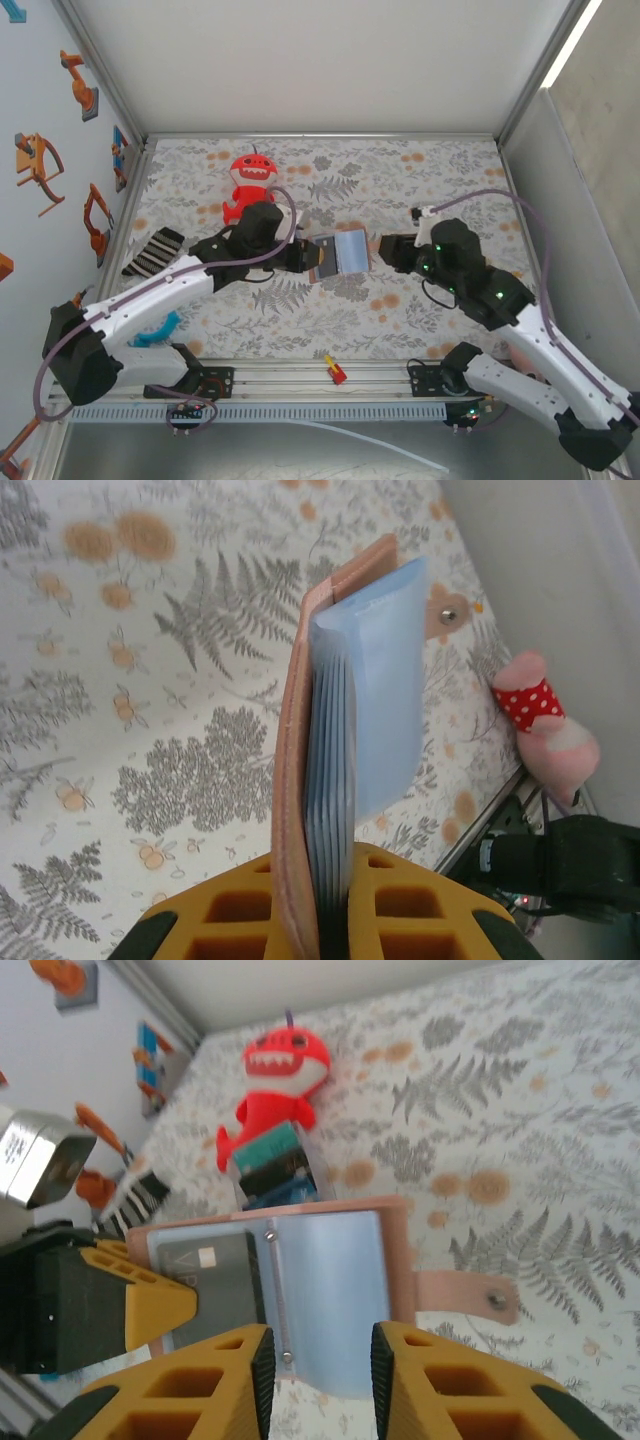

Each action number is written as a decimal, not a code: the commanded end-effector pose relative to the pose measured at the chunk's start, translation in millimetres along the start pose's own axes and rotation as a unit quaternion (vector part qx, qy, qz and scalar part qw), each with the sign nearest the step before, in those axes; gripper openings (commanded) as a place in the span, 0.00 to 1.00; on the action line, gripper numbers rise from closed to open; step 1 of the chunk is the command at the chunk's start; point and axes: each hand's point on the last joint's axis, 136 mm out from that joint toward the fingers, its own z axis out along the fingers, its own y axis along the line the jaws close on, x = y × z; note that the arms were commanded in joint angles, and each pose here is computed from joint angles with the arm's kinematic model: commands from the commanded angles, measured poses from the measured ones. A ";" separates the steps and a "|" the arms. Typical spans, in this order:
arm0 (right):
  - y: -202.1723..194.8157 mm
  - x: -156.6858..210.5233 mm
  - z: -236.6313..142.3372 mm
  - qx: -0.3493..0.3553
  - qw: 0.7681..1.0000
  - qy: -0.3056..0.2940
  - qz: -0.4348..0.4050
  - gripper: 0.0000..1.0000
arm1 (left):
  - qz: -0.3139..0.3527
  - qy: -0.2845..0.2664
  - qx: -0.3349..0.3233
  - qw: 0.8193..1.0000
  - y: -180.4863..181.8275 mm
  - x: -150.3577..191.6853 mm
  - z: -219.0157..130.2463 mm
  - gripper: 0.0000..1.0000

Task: Take the credit cards out of the card holder

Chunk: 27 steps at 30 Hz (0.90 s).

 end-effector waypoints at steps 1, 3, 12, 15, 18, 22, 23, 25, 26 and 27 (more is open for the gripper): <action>13.1 14.9 13.5 -0.010 0.999 0.039 -0.018 0.30 | -0.014 0.006 0.036 0.999 -11.3 3.4 5.6 0.00; 15.1 27.2 28.6 -0.012 0.998 0.063 -0.017 0.30 | -0.020 0.013 0.042 0.999 -9.8 6.5 11.2 0.00; 12.5 81.2 90.1 -0.026 0.987 0.160 0.017 0.28 | -0.077 0.043 0.080 0.993 13.1 24.8 33.9 0.00; 9.2 93.7 104.3 -0.020 0.983 0.183 0.020 0.28 | -0.088 0.048 0.083 0.991 18.9 28.5 36.1 0.00; 0.5 107.1 116.4 -0.002 0.978 0.206 0.023 0.25 | -0.094 0.056 0.078 0.991 27.4 35.0 38.6 0.00; -6.6 128.1 131.4 0.003 0.970 0.239 0.037 0.23 | -0.110 0.065 0.078 0.989 40.9 43.2 45.2 0.00; -8.0 133.3 135.2 0.003 0.968 0.247 0.043 0.23 | -0.114 0.068 0.079 0.988 44.1 45.7 47.8 0.00; -11.3 143.3 142.0 0.002 0.964 0.260 0.053 0.22 | -0.121 0.072 0.084 0.986 47.6 49.6 50.8 0.00; -14.4 148.4 145.5 0.003 0.962 0.266 0.059 0.21 | -0.124 0.074 0.083 0.986 50.5 52.1 52.0 0.00; -16.6 151.2 147.7 0.005 0.961 0.269 0.063 0.21 | -0.126 0.076 0.082 0.986 53.0 54.7 53.1 0.00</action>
